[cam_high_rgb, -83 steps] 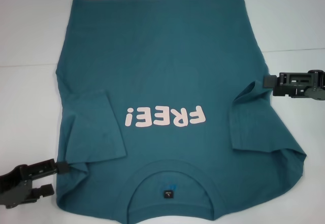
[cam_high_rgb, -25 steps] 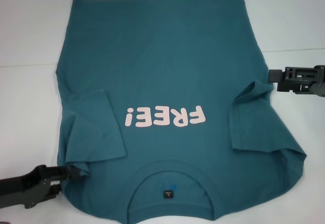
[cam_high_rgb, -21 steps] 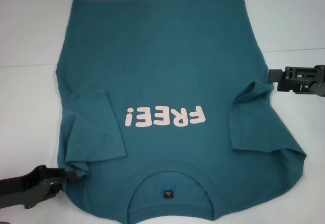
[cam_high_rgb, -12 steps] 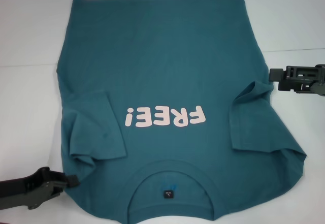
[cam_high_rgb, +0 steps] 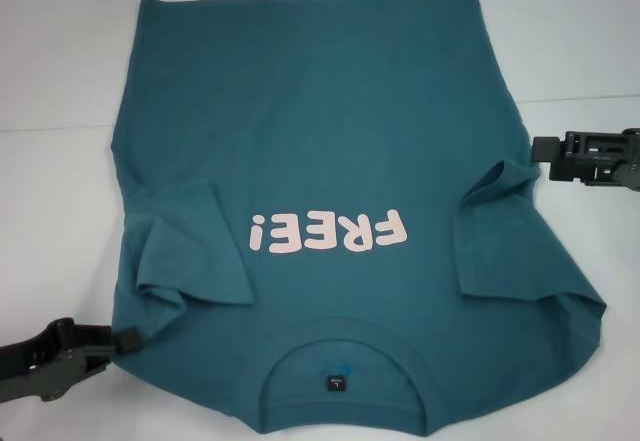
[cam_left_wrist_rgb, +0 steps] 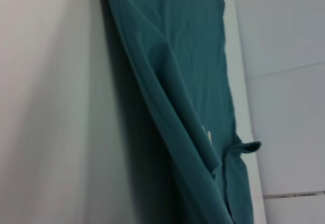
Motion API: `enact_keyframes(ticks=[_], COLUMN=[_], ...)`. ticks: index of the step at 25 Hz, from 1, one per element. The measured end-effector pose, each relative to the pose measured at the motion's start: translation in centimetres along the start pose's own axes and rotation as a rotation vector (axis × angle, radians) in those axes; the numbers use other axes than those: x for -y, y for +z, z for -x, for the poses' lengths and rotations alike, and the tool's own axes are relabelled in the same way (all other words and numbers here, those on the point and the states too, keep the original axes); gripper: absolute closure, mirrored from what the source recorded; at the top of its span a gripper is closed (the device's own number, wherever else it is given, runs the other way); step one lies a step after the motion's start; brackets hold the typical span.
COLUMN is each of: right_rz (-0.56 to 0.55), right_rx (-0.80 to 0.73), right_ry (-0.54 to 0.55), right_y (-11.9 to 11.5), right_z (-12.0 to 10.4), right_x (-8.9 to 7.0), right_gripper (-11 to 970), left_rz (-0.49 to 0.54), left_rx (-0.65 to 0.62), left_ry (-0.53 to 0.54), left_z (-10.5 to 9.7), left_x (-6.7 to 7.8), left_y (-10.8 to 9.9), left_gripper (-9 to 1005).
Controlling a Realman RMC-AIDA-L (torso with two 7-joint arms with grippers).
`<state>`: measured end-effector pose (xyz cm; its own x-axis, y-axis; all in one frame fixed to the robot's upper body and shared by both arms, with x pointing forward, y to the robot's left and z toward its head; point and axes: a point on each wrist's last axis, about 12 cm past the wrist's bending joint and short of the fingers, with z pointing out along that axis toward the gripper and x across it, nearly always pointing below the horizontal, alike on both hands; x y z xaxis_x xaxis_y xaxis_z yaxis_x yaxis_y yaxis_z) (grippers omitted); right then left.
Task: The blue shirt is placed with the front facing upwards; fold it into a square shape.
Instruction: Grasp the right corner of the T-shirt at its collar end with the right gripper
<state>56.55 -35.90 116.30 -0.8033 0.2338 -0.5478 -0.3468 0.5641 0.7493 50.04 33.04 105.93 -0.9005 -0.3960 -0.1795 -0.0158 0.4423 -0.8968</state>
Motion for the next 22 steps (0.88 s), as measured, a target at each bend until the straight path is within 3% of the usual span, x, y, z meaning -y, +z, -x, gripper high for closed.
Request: enact_keyframes(ticks=[5, 9, 17, 22], right_rz=[-0.035, -0.096, -0.246, -0.308], right_rx=[-0.045, -0.122, -0.19, -0.256], right_ry=[-0.008, -0.005, 0.102, 0.136], right_y=[-0.6, -2.6, -6.8, -7.1], right_z=[-0.1, -0.4, -2.1, -3.0], right_x=[0.3, 0.9, 2.7, 3.4], right_gripper=[128, 128, 127, 127], left_rz=[0.024, 0.028, 0.042, 0.038], left_rx=[0.009, 0.013, 0.027, 0.03], left_ry=[-0.007, -0.011, -0.019, -0.02], left_z=[0.1, 0.2, 0.5, 0.6], left_x=[-0.3, -0.3, -0.3, -0.3], left_y=[0.1, 0.2, 0.2, 0.3], left_gripper=[960, 960, 959, 960])
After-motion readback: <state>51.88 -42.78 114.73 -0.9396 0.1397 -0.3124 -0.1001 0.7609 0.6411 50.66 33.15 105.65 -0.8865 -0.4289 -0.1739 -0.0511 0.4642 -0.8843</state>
